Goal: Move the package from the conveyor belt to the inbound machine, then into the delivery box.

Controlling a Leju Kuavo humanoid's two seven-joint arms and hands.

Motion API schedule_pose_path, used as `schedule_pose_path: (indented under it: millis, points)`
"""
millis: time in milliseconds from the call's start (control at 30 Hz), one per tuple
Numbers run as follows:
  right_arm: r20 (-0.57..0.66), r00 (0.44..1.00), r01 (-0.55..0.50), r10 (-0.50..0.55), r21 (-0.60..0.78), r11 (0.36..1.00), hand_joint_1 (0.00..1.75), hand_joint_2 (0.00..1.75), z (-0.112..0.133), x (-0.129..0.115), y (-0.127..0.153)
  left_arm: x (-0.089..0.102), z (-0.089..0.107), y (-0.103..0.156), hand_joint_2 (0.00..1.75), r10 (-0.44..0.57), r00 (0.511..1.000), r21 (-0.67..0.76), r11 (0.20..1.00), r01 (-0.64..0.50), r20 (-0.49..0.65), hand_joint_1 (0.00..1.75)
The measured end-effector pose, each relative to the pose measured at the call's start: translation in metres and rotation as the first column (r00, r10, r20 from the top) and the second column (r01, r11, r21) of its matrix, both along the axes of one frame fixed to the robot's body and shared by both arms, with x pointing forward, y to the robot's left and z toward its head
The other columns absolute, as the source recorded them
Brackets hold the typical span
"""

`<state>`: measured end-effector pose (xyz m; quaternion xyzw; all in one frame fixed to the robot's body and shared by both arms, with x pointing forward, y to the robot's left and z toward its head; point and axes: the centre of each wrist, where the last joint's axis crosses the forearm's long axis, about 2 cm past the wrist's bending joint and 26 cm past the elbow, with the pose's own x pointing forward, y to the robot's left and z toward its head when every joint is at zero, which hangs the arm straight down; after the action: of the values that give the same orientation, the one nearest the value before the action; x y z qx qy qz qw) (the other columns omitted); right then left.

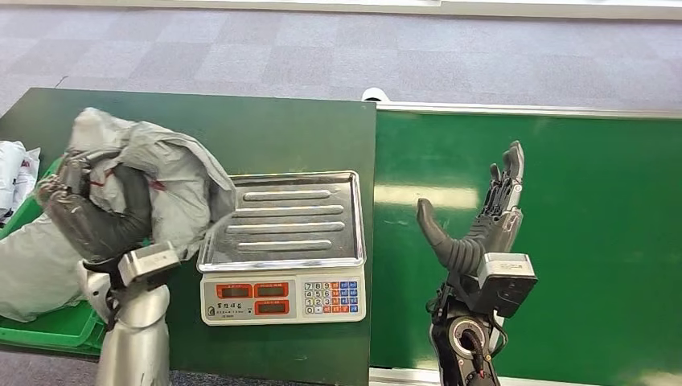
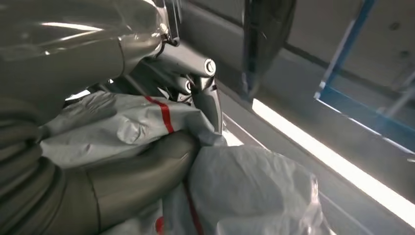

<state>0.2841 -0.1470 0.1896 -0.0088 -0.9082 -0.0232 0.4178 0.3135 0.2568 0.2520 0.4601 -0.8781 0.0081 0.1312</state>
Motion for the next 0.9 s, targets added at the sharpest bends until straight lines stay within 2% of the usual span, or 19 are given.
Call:
schedule_pose_path:
  millis: [100,200,233,333,367,467,533,633,733,833,900]
  points:
    - [-0.015,1.000,-0.001,0.001,0.003,1.000,0.00,1.75,-0.004,0.000,-0.001,0.009,-0.014,0.054,1.75,0.160,0.984,-0.012,0.987,-0.161,-0.082,1.75]
    - [-0.029,1.000,-0.002,0.003,0.008,1.000,0.00,1.75,-0.007,0.000,-0.003,0.011,-0.031,0.103,1.75,0.297,0.936,-0.005,0.953,-0.303,-0.191,1.75]
    - [-0.033,0.999,-0.003,0.004,0.010,1.000,0.00,1.75,-0.009,0.000,-0.003,0.012,-0.036,0.118,1.75,0.339,0.913,0.008,0.938,-0.346,-0.229,1.44]
    - [-0.047,0.999,-0.007,0.007,0.016,1.000,0.00,1.75,-0.012,0.000,-0.004,0.014,-0.054,0.163,1.75,0.449,0.828,0.061,0.888,-0.456,-0.337,0.16]
    - [-0.051,0.999,-0.007,0.008,0.017,1.000,0.00,1.75,-0.013,0.000,-0.004,0.013,-0.060,0.177,1.75,0.477,0.797,0.074,0.871,-0.486,-0.371,0.03]
    - [-0.061,0.998,-0.008,0.009,0.018,1.000,0.00,1.75,-0.016,0.001,-0.005,0.013,-0.077,0.208,1.75,0.521,0.710,0.095,0.832,-0.547,-0.473,0.00]
    - [-0.066,0.998,-0.010,0.011,0.019,1.000,0.00,1.75,-0.017,0.001,-0.005,0.014,-0.086,0.219,1.75,0.529,0.662,0.101,0.815,-0.570,-0.532,0.00]
    - [-0.073,0.997,-0.014,0.015,0.015,1.000,0.00,1.75,-0.019,0.001,-0.006,0.019,-0.096,0.225,1.75,0.503,0.621,0.065,0.805,-0.589,-0.601,0.00]
    - [-0.079,0.997,-0.019,0.019,0.007,1.000,0.00,1.75,-0.022,0.001,-0.006,0.025,-0.105,0.226,1.75,0.394,0.649,-0.092,0.808,-0.582,-0.651,0.00]
    - [-0.081,0.996,-0.021,0.021,-0.004,1.000,0.00,1.75,-0.024,0.001,-0.007,0.030,-0.112,0.221,1.75,0.185,0.740,-0.344,0.794,-0.500,-0.647,0.00]
    - [-0.082,0.996,-0.020,0.019,-0.012,1.000,0.00,1.75,-0.026,0.002,-0.009,0.032,-0.112,0.215,1.75,0.052,0.810,-0.496,0.767,-0.407,-0.584,0.00]
